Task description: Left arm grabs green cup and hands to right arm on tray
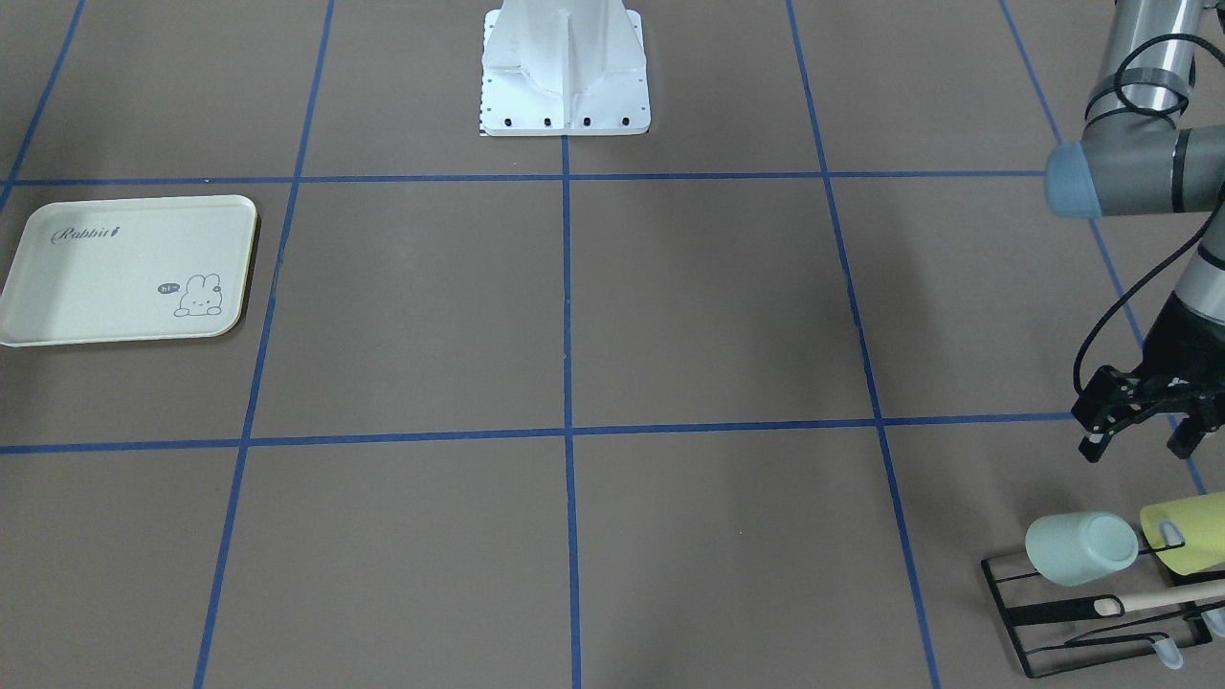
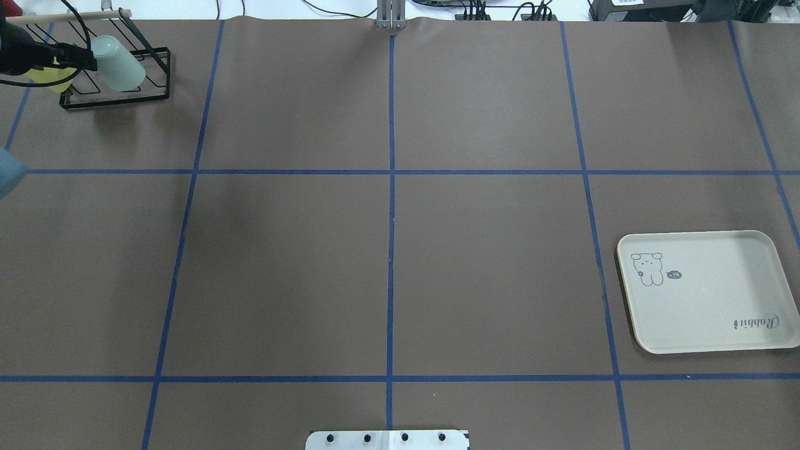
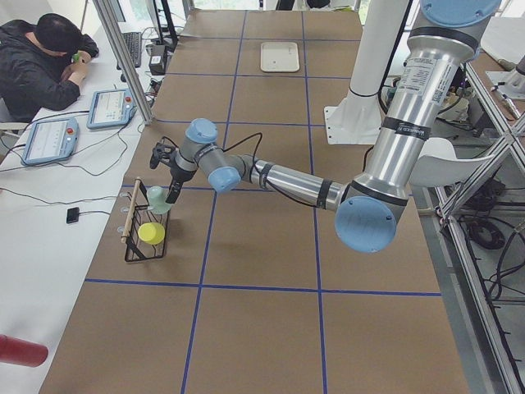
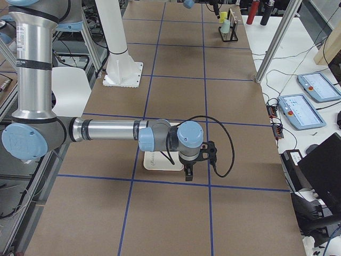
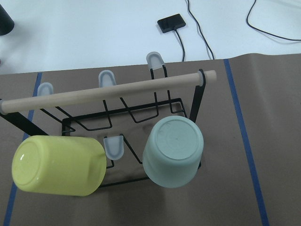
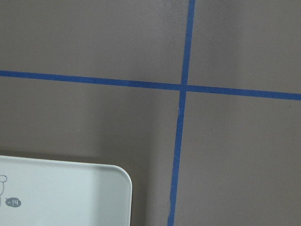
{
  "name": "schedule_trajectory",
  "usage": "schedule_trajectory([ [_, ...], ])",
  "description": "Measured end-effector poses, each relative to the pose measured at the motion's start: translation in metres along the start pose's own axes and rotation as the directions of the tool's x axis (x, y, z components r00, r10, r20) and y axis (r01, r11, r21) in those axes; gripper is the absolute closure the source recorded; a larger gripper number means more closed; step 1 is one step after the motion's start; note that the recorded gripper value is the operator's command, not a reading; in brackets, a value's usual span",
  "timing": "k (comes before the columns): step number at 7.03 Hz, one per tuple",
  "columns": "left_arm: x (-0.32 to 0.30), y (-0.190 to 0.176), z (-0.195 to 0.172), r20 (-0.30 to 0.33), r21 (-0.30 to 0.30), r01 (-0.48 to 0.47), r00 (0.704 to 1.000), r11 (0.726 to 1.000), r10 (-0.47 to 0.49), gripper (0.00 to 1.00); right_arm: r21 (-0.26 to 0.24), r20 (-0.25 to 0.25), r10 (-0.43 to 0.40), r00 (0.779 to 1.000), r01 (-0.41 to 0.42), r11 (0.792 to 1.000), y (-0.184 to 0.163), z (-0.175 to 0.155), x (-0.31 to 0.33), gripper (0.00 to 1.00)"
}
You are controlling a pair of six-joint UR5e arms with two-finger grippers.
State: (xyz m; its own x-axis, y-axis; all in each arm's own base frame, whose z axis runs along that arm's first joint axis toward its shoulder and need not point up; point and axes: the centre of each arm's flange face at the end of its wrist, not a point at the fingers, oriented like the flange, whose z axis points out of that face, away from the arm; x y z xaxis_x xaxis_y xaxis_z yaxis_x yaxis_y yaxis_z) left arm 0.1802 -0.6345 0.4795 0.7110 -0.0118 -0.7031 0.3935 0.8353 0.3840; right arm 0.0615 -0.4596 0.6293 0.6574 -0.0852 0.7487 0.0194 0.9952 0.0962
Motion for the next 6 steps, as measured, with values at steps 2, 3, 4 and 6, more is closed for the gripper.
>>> schedule_trajectory([
  [2, 0.028, 0.017, 0.036, 0.016, 0.101, 0.032, 0.999, 0.994, -0.033, 0.0, 0.0, 0.0, -0.001, 1.0, 0.001, 1.0, 0.0, 0.0, 0.0, 0.0],
  [3, 0.036, 0.018, 0.044, 0.022, 0.118, 0.037, 0.999, 0.992, -0.039, 0.01, 0.0, 0.0, -0.002, 1.0, 0.002, 1.0, 0.0, 0.0, 0.0, 0.0],
  [4, 0.038, 0.018, 0.047, 0.029, 0.131, 0.038, 0.999, 0.991, -0.042, 0.01, 0.0, -0.001, -0.001, 1.0, 0.001, 1.0, 0.0, 0.0, 0.0, 0.0],
  [6, 0.036, 0.014, 0.048, 0.051, 0.167, 0.034, 0.998, 0.985, -0.043, 0.01, 0.0, -0.001, 0.0, 1.0, 0.0, 1.0, 0.0, 0.0, 0.0, 0.0],
])
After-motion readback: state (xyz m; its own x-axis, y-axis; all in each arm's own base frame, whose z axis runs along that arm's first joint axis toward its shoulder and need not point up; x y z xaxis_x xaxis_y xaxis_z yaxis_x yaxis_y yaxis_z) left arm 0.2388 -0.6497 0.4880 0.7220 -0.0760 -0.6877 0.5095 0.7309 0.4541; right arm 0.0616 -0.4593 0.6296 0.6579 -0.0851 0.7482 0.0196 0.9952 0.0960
